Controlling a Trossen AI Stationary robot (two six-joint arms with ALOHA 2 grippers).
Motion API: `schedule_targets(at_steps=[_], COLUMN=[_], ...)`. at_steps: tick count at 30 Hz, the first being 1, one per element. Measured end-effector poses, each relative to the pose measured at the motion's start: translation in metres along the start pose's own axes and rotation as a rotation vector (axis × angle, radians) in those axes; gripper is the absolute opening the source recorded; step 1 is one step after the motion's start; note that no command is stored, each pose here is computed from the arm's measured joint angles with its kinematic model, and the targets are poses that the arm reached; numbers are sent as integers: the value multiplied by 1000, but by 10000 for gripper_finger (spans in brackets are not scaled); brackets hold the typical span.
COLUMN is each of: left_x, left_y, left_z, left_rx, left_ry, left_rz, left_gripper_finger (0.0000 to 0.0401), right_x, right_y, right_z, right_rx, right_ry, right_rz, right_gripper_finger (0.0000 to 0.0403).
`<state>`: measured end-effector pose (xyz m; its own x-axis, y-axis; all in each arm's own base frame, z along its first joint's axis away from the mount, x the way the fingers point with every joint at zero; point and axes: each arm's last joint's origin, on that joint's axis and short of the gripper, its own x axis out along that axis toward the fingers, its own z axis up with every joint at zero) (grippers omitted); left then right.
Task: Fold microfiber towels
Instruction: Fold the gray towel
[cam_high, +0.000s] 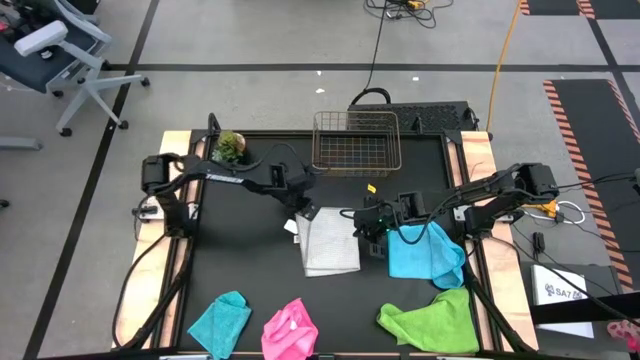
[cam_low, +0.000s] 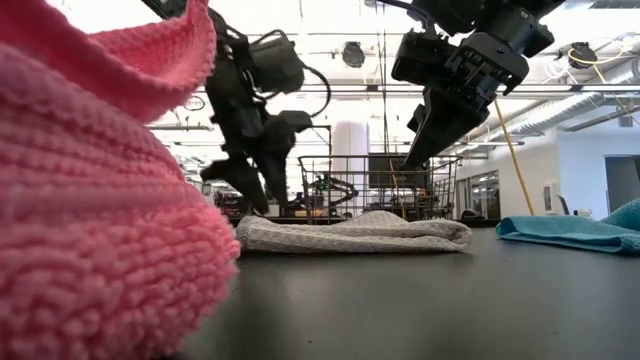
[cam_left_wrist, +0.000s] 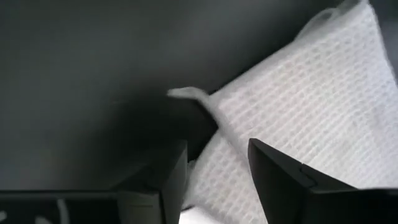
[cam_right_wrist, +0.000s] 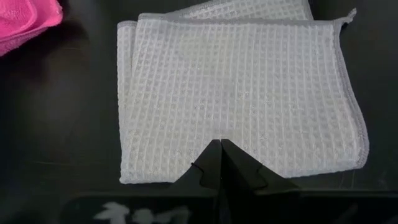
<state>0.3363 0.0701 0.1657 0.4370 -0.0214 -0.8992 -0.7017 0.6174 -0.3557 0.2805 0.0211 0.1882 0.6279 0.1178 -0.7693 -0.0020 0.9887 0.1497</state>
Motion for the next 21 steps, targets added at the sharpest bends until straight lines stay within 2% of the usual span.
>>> schedule_targets(at_steps=[5, 21], left_x=[21, 24], left_y=[4, 2], left_z=[1, 13], left_rx=[-11, -8], left_ry=[43, -58], left_rz=[-12, -67], left_gripper_finger=[173, 173], right_x=[0, 0], right_y=[0, 0], right_z=[0, 0], right_rx=[8, 8], right_ry=[0, 2], right_rz=[0, 0], right_gripper_finger=[0, 0])
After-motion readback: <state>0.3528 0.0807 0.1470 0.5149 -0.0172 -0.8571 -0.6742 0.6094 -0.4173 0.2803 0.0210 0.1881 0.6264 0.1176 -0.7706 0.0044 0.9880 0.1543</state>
